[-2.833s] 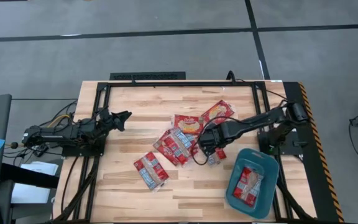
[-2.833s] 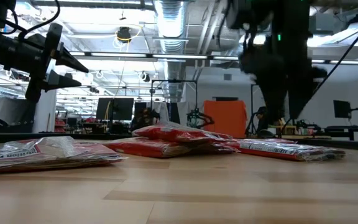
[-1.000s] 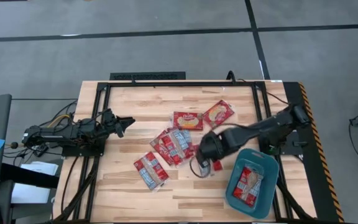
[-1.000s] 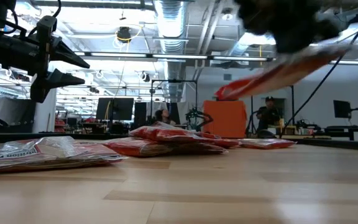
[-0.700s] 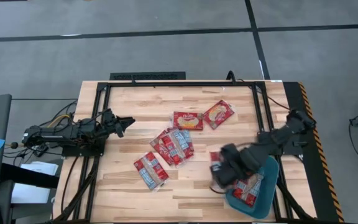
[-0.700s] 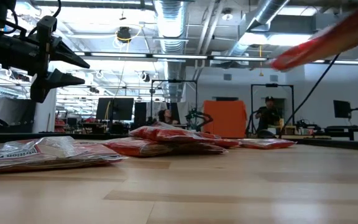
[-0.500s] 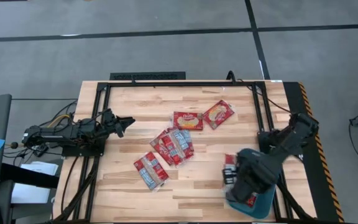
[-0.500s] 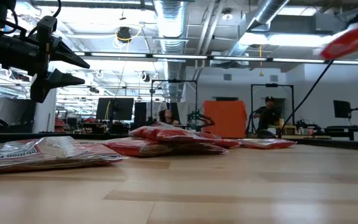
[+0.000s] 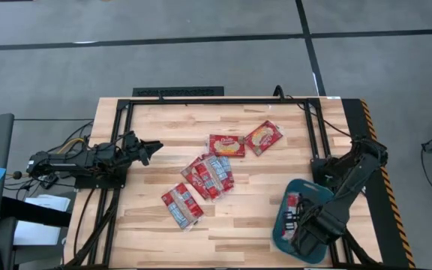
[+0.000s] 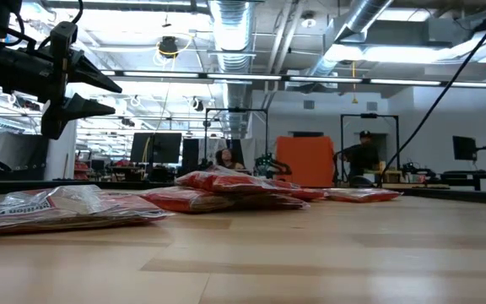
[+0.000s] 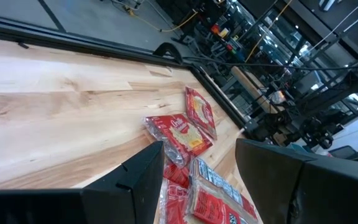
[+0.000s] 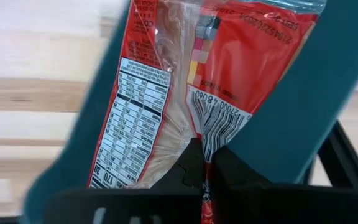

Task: Sort popcorn bags into baskets
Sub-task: Put the popcorn bag into the blue bin

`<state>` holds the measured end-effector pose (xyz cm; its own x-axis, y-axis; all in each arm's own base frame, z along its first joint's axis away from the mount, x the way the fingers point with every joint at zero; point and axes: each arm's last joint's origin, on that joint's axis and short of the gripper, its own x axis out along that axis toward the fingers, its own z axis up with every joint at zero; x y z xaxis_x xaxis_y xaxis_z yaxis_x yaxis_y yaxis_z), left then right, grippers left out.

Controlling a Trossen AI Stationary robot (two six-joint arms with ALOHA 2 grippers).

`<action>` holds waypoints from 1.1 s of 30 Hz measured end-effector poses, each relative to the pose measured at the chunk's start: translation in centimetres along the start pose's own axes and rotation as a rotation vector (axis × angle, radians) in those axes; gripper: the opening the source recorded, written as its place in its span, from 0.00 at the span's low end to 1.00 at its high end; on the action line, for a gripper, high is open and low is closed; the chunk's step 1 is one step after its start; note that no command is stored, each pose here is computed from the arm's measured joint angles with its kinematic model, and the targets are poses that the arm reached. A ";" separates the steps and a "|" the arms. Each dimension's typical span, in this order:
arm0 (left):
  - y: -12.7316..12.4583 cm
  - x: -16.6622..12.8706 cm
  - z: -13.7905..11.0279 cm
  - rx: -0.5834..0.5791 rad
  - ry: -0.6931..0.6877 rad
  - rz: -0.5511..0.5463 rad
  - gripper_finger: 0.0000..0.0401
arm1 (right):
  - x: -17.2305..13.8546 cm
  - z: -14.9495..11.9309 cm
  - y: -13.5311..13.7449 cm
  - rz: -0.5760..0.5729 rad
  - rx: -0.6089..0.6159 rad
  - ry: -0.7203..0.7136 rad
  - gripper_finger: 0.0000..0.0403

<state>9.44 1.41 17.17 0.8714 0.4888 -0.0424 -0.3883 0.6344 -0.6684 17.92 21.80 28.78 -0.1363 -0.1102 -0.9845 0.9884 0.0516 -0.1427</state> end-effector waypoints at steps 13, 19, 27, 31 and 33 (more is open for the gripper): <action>0.0 0.0 0.0 0.000 -0.002 0.002 0.47 | 3.1 0.2 0.3 -0.106 0.043 0.032 0.05; 0.0 0.0 0.0 0.001 -0.006 0.006 0.47 | 4.5 0.1 0.7 -0.096 0.047 0.054 0.07; 0.0 0.0 0.0 0.001 -0.006 0.006 0.47 | 5.7 0.2 0.7 -0.127 0.053 0.065 0.09; 0.0 0.0 0.0 0.002 -0.006 0.006 0.47 | 5.7 0.2 0.7 -0.133 0.055 0.073 0.13; 0.0 0.0 0.0 0.002 -0.006 0.006 0.47 | 5.7 0.2 0.7 -0.133 0.055 0.073 0.15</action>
<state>9.43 1.44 17.17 0.8670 0.4965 -0.0422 -0.3944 0.6321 -0.6670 17.86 21.03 23.10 -0.2691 -0.0394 -0.9623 0.9631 -0.0130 -0.2688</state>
